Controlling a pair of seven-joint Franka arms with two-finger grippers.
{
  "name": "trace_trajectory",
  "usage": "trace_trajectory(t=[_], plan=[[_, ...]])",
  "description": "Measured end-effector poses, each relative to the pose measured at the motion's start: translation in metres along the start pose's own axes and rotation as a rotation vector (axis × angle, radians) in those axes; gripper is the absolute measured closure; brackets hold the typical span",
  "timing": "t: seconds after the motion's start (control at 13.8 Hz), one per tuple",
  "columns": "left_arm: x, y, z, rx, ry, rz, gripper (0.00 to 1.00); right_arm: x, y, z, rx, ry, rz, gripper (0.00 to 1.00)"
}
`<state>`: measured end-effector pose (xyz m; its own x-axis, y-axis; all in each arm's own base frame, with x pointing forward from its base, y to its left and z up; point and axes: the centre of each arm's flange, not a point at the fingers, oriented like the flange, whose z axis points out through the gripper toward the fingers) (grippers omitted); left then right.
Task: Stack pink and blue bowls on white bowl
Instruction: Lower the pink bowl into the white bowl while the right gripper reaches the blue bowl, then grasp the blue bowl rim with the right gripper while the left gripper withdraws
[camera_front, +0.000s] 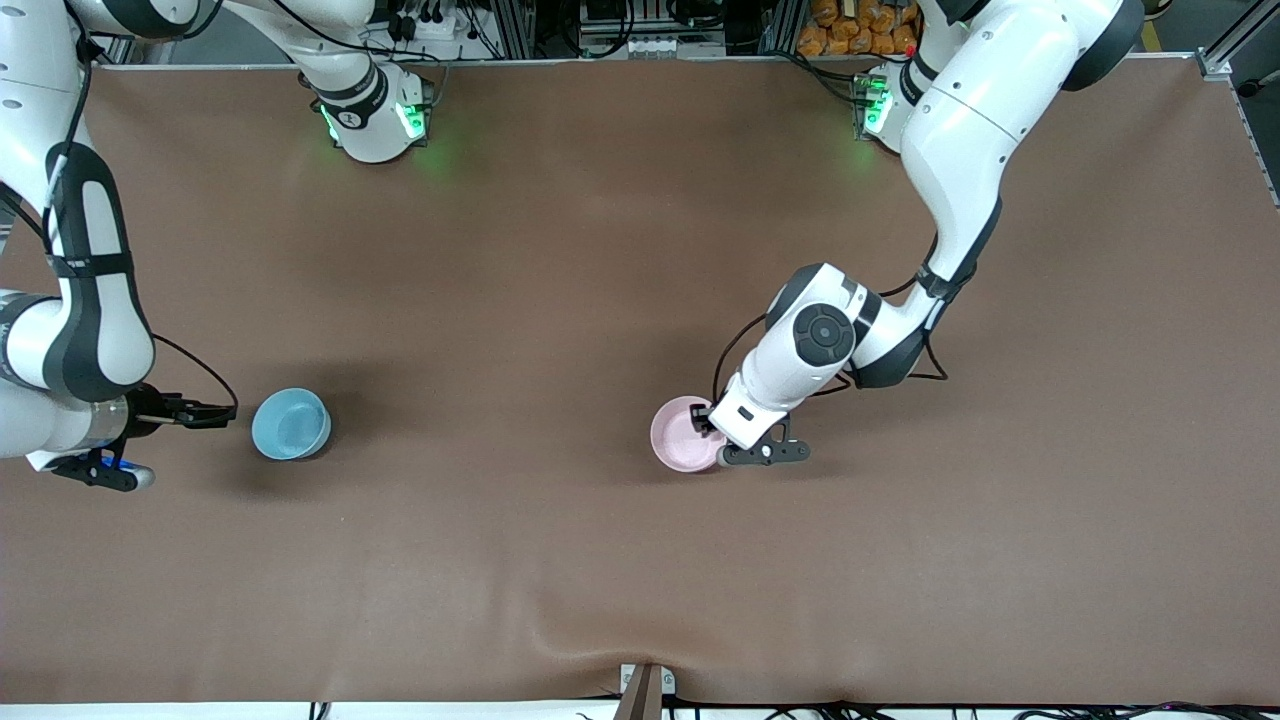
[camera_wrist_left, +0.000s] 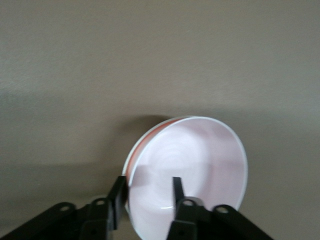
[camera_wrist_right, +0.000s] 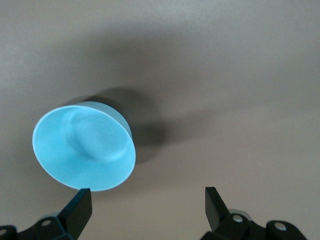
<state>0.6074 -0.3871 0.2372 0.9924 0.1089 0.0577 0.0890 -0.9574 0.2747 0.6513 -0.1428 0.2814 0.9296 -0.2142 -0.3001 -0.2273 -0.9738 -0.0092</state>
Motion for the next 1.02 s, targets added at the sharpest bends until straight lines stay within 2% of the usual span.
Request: trace_trajectory(t=[0.15, 0.36, 0.58, 0.8, 1.02], plan=[[0.013, 0.012, -0.031, -0.017, 0.038, -0.004, 0.31, 0.001, -0.009, 0.001, 0.000, 0.006, -0.013, 0.00], [0.037, 0.022, -0.125, 0.003, 0.090, -0.006, 0.03, 0.004, -0.013, 0.009, 0.000, 0.016, -0.019, 0.00], [0.055, -0.010, -0.225, 0.065, 0.129, -0.048, 0.00, 0.004, -0.013, 0.039, 0.001, 0.041, -0.019, 0.00], [0.064, -0.060, -0.321, 0.129, 0.169, -0.111, 0.00, 0.000, -0.013, 0.062, 0.000, 0.036, -0.019, 0.00], [0.059, -0.091, -0.382, 0.163, 0.195, -0.169, 0.00, -0.002, -0.012, 0.076, 0.001, 0.046, -0.019, 0.00]])
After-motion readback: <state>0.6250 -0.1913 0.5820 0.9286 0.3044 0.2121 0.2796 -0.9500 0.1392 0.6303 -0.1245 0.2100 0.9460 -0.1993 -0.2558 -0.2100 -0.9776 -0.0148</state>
